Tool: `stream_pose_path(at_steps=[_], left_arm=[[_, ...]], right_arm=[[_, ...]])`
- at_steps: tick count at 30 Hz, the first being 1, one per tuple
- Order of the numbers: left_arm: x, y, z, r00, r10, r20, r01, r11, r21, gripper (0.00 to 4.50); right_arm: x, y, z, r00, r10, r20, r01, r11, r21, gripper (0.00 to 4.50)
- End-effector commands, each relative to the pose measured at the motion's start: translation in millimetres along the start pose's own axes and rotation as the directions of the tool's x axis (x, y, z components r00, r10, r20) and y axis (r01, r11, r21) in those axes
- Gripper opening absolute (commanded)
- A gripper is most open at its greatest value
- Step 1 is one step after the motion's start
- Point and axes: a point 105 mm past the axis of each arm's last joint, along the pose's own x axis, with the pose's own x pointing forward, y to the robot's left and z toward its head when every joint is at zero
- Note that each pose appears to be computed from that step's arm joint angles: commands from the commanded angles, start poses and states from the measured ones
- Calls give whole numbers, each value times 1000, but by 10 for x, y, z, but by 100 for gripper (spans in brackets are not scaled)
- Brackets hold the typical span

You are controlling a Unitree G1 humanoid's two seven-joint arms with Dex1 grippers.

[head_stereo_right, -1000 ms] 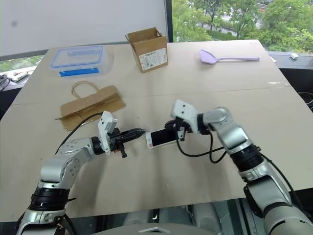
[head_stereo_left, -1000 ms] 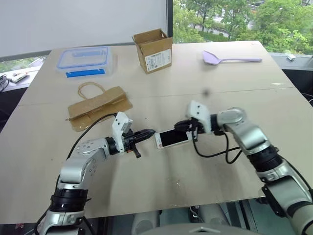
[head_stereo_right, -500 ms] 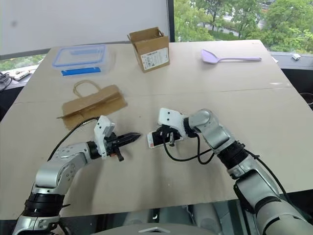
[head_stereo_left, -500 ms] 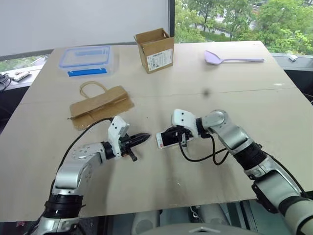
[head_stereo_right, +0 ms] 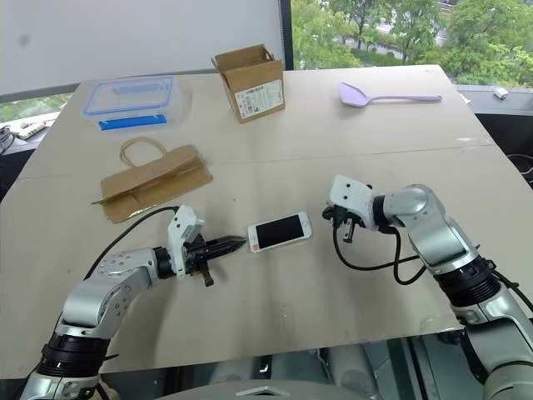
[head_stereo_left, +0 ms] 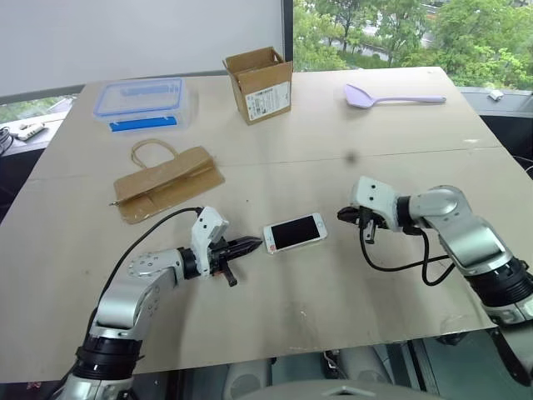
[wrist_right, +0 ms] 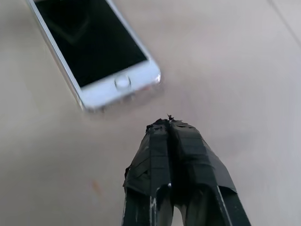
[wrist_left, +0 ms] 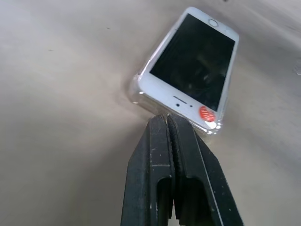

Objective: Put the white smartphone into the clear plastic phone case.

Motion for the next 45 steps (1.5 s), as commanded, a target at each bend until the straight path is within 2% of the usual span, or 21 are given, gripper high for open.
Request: stream_pose_path(at_steps=[1, 5, 11, 15, 18, 22, 25, 30, 35, 45], left_arm=[[19, -64, 115, 999, -33, 15, 32, 998, 55, 4], [32, -84, 114, 999, -41, 8, 40, 998, 57, 4], [58, -111, 129, 999, -50, 13, 49, 997, 58, 4], [18, -77, 147, 999, -33, 32, 31, 999, 41, 4], [-81, -26, 262, 995, -29, 92, 26, 999, 37, 4], [-99, -127, 404, 985, -117, 126, 111, 992, 54, 4], [13, -188, 452, 980, -155, 124, 147, 987, 70, 4], [256, -199, 360, 986, -151, 69, 144, 985, 97, 4], [412, -162, 166, 992, -127, -20, 129, 982, 137, 4], [460, -140, 33, 993, -100, -61, 108, 983, 151, 4]], right_arm=[[140, 135, 207, 996, 50, 69, -47, 998, -47, 0], [299, 313, 258, 987, 134, 94, -130, 990, -48, 0], [348, 378, 255, 982, 160, 100, -156, 987, -46, 0], [271, 292, 222, 989, 110, 98, -107, 994, -34, 0], [144, 190, 204, 992, 56, 109, -55, 998, -7, 0], [-1, 150, 253, 986, 28, 166, -34, 999, 33, 0], [-50, 141, 233, 984, 10, 178, -20, 998, 56, 0], [-66, 114, 225, 982, -22, 185, 7, 997, 79, 0], [-34, 87, 279, 980, -33, 197, 18, 997, 80, 0], [190, 13, 236, 988, 3, 154, -20, 994, 108, 0]])
